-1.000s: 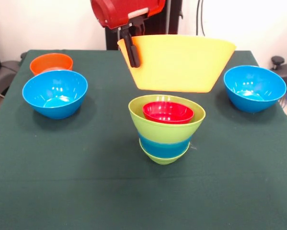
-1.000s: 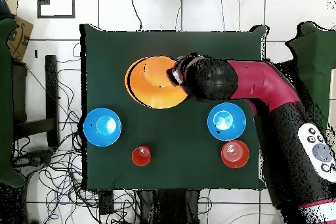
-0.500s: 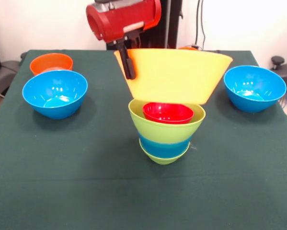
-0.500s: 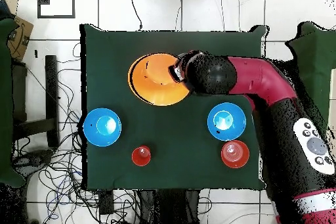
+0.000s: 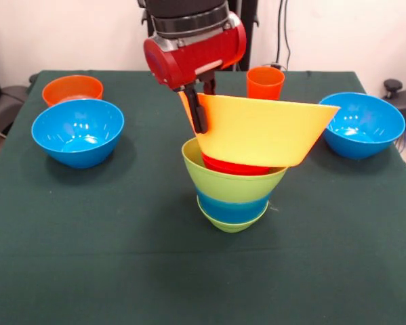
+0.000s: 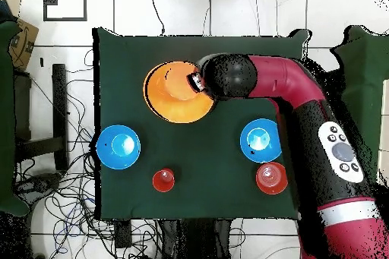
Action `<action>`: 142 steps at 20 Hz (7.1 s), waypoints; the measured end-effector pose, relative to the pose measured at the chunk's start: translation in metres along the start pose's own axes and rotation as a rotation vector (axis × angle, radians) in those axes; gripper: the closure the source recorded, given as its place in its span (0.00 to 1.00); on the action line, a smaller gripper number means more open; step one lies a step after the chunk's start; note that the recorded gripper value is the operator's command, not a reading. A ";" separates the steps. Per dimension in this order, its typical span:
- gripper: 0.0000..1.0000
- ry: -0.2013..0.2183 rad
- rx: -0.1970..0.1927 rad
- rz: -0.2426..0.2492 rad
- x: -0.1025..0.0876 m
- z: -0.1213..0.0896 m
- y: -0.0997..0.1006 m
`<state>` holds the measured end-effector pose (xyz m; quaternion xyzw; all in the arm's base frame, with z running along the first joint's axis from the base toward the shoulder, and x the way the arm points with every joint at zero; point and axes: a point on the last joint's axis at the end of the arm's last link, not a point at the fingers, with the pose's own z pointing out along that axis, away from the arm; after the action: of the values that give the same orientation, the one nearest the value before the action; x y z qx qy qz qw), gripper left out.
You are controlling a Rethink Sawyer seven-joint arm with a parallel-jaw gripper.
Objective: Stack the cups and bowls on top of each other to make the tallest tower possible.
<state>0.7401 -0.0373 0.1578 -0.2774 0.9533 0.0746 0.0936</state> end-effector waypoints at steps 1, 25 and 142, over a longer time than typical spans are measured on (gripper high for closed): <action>1.00 0.013 -0.006 -0.002 -0.001 0.001 0.002; 1.00 0.150 -0.057 0.041 0.012 0.006 -0.017; 1.00 0.229 -0.084 0.049 0.032 0.007 -0.025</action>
<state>0.7281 -0.0729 0.1416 -0.2645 0.9602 0.0845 -0.0297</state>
